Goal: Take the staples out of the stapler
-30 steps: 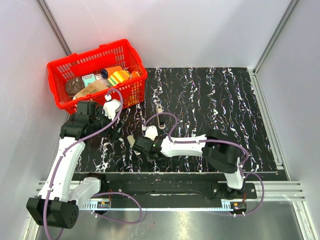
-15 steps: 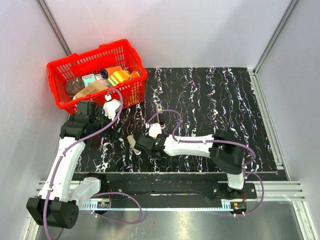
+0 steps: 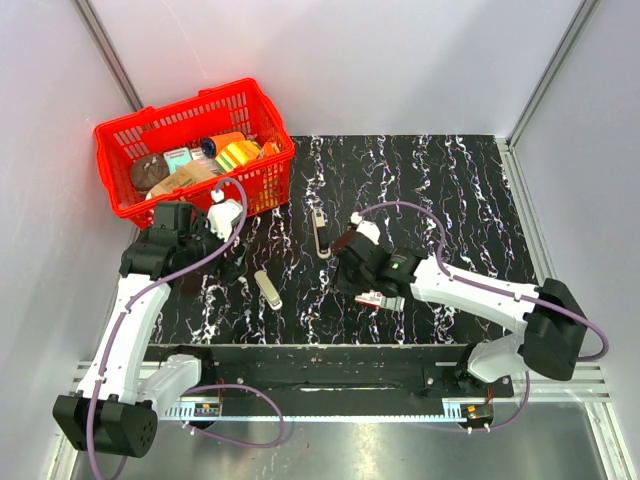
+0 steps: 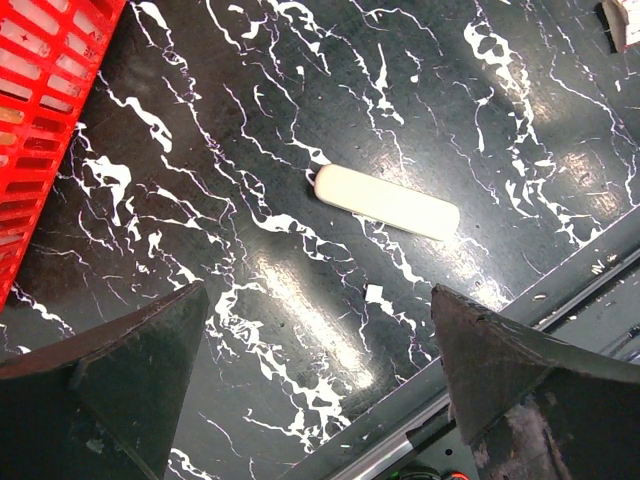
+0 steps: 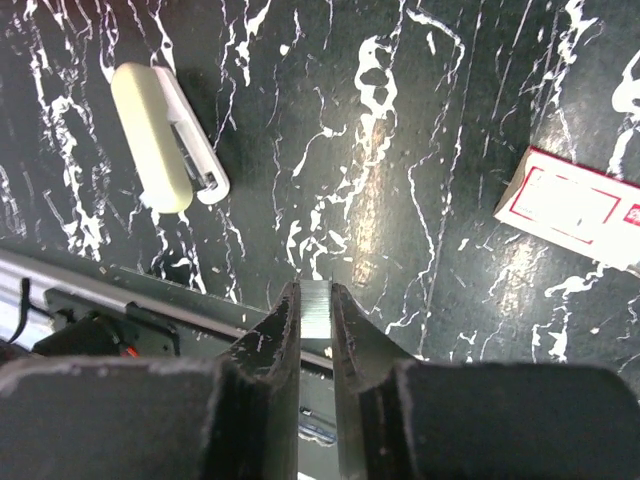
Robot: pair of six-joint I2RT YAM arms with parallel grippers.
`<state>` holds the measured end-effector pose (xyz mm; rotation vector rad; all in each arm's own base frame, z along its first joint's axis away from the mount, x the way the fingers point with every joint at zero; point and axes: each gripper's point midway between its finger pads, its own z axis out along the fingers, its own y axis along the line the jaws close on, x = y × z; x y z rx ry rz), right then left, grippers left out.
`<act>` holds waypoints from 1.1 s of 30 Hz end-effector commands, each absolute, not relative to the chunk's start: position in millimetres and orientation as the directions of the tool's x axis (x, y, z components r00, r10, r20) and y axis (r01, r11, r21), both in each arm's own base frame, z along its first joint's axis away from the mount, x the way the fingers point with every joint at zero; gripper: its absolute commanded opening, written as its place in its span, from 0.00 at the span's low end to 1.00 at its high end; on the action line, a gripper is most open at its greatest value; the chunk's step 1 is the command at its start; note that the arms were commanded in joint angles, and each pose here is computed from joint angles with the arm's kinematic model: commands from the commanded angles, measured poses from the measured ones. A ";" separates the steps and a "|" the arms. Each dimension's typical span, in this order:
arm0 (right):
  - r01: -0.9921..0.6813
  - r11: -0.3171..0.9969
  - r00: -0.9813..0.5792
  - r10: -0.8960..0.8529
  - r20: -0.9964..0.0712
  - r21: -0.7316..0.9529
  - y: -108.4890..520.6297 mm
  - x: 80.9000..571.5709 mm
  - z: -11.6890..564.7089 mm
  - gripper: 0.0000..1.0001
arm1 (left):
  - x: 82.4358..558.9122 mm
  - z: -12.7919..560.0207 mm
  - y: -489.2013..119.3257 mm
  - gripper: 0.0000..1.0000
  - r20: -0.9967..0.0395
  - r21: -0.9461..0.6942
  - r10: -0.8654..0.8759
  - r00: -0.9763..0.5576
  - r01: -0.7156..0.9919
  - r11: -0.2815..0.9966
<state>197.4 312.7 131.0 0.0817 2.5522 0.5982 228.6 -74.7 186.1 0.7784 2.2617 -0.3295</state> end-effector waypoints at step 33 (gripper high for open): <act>0.145 0.817 -0.910 0.332 -0.249 0.558 288.6 207.6 104.4 0.00 | 206.0 179.3 -129.4 0.99 -0.750 -0.128 0.460 -0.475 0.786 0.604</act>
